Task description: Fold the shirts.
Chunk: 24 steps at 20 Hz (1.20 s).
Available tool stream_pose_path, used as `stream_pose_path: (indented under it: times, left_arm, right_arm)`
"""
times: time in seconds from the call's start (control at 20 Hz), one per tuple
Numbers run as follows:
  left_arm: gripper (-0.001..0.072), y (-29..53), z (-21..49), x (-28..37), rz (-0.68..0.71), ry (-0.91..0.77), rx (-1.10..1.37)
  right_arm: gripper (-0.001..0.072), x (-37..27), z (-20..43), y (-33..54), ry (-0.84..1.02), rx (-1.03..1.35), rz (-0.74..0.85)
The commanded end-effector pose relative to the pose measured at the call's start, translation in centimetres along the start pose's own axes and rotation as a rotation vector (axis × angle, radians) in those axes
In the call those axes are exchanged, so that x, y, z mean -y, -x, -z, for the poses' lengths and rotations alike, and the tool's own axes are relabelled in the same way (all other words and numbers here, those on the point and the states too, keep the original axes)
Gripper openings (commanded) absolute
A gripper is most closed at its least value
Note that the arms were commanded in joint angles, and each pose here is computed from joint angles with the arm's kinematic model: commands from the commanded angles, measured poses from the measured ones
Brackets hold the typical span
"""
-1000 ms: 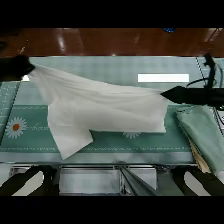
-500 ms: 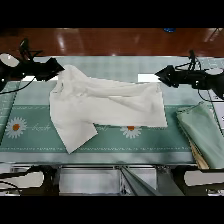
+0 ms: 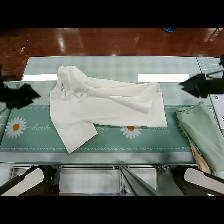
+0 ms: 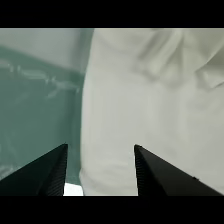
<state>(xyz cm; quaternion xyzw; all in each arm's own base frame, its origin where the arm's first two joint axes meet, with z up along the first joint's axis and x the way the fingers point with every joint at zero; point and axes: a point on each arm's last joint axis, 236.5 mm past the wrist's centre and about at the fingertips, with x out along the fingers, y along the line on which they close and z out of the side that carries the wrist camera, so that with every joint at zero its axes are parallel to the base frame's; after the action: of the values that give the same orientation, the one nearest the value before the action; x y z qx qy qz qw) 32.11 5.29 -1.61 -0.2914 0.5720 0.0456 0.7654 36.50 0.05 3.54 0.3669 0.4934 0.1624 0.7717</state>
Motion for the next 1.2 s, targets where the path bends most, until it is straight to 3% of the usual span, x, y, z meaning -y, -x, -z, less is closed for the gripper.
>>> stream_pose_path:
  times: [0.0,0.2,0.45,0.6,0.75,0.8,0.85,0.9,1.15]
  left_arm:
    - [0.0509,-2.2,8.0,-3.5,0.017,0.155,-0.104]
    - [0.0509,-4.0,9.8,-2.3,0.193,0.266,-0.142]
    - [0.0508,-7.0,8.7,-2.3,0.228,0.350,-0.152]
    - [0.0508,-8.0,7.4,-0.3,0.317,0.340,-0.120]
    - [0.0490,-8.9,6.5,0.6,0.305,0.302,-0.106]
    - [0.0350,-9.1,6.6,1.3,0.310,0.262,-0.119]
    - [0.0093,-9.2,6.8,2.1,0.321,0.210,-0.137]
    - [0.0017,-9.1,7.0,2.9,0.338,0.159,-0.158]
    - [0.0017,-7.8,5.5,4.7,0.379,0.097,-0.162]
  right_arm:
    - [0.0407,2.5,6.5,-0.2,-0.079,0.072,0.092]
    - [0.0407,1.7,10.2,-0.1,-0.079,0.087,0.090]
    - [0.0407,1.1,11.0,0.1,-0.083,0.065,0.079]
    - [0.0407,1.6,11.5,0.1,-0.090,0.045,0.100]
    - [0.0407,2.3,11.7,0.2,-0.093,0.035,0.129]
    - [0.0407,2.8,12.1,0.3,-0.101,0.023,0.154]
    - [0.0407,3.7,12.5,0.4,-0.116,0.009,0.190]
    - [0.0407,4.7,12.8,0.6,-0.152,0.002,0.234]
    - [0.0407,8.3,15.7,1.8,-0.259,-0.087,0.404]
